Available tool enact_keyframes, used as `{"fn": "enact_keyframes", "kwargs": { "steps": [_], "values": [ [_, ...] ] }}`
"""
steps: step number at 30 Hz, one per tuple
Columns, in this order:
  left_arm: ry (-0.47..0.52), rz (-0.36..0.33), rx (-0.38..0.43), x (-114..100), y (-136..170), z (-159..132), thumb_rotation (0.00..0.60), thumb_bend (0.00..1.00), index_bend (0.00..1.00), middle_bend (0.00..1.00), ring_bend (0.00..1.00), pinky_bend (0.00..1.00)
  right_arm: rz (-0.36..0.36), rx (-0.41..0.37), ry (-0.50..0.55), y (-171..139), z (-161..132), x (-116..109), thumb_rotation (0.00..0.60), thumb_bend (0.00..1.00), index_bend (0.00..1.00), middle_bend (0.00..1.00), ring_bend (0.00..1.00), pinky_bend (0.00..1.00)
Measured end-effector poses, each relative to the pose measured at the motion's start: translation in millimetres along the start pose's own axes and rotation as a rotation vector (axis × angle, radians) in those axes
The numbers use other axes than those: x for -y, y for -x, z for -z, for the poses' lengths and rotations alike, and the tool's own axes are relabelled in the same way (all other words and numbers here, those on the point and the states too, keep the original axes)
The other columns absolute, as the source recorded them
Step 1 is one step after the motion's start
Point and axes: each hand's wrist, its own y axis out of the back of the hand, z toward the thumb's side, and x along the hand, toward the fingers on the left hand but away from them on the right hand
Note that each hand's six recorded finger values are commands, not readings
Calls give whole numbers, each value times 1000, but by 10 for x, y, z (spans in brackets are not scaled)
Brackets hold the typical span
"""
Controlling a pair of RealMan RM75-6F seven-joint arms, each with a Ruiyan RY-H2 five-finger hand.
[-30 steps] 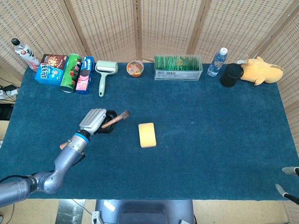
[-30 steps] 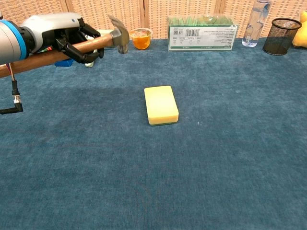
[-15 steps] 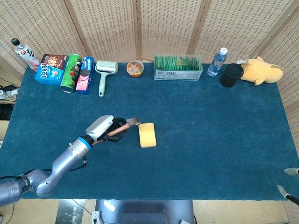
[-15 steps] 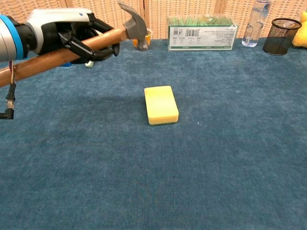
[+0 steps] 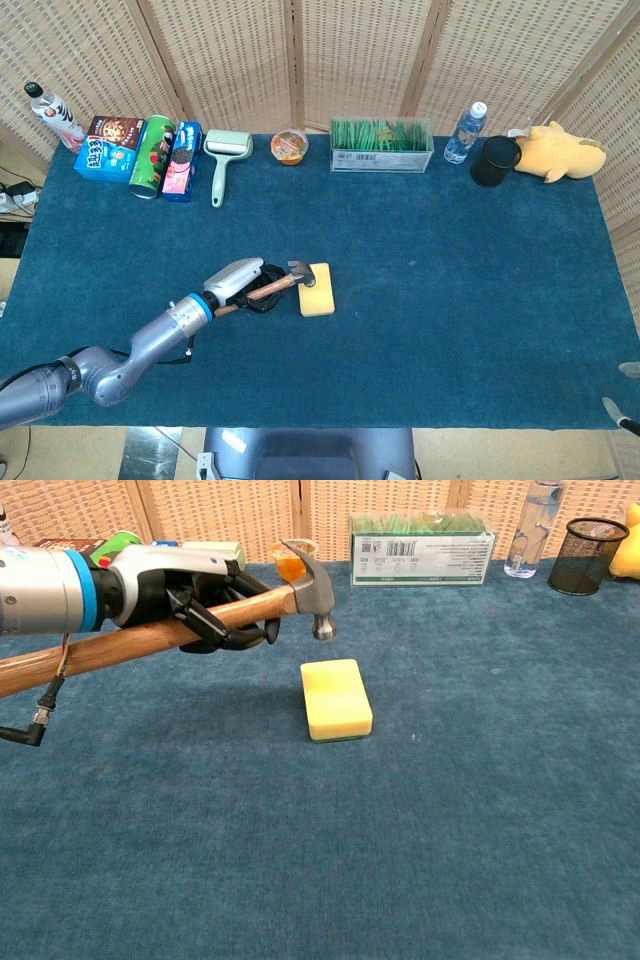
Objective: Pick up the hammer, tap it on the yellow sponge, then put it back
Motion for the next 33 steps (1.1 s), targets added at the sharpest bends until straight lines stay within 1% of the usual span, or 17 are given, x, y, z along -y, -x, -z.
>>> {"fn": "enact_keyframes", "kwargs": {
  "steps": [6, 10, 14, 17, 20, 24, 29, 33],
  "values": [
    [-81, 43, -66, 47, -194, 141, 600, 338, 780, 957, 865, 840, -2, 8, 4, 6, 24, 13, 600, 208, 401, 451, 415, 323],
    [-144, 83, -132, 104, -335, 264, 600, 338, 780, 957, 865, 841, -3, 12, 7, 1, 40, 18, 600, 207, 401, 451, 414, 322],
    [-171, 136, -190, 208, -424, 329, 600, 338, 780, 957, 865, 840, 2, 13, 7, -4, 48, 6, 600, 207, 401, 451, 414, 323],
    [-175, 154, -214, 253, -465, 302, 600, 338, 780, 957, 865, 841, 4, 12, 7, -12, 47, -1, 600, 207, 401, 451, 415, 323],
    [-157, 147, -199, 278, -459, 189, 600, 338, 780, 957, 865, 840, 6, 10, 9, -20, 45, -4, 600, 207, 401, 451, 415, 322],
    [-118, 113, -135, 245, -391, -47, 600, 338, 780, 957, 865, 841, 9, 7, 10, -33, 37, -12, 600, 207, 401, 451, 414, 323],
    [-102, 47, -58, 65, -266, -239, 600, 338, 780, 957, 865, 840, 11, 3, 11, -37, 29, -15, 600, 208, 401, 451, 415, 322],
    [-133, -11, -22, -79, -169, -279, 600, 337, 780, 957, 865, 841, 12, 2, 12, -39, 26, -18, 600, 207, 401, 451, 415, 322]
  ]
}}
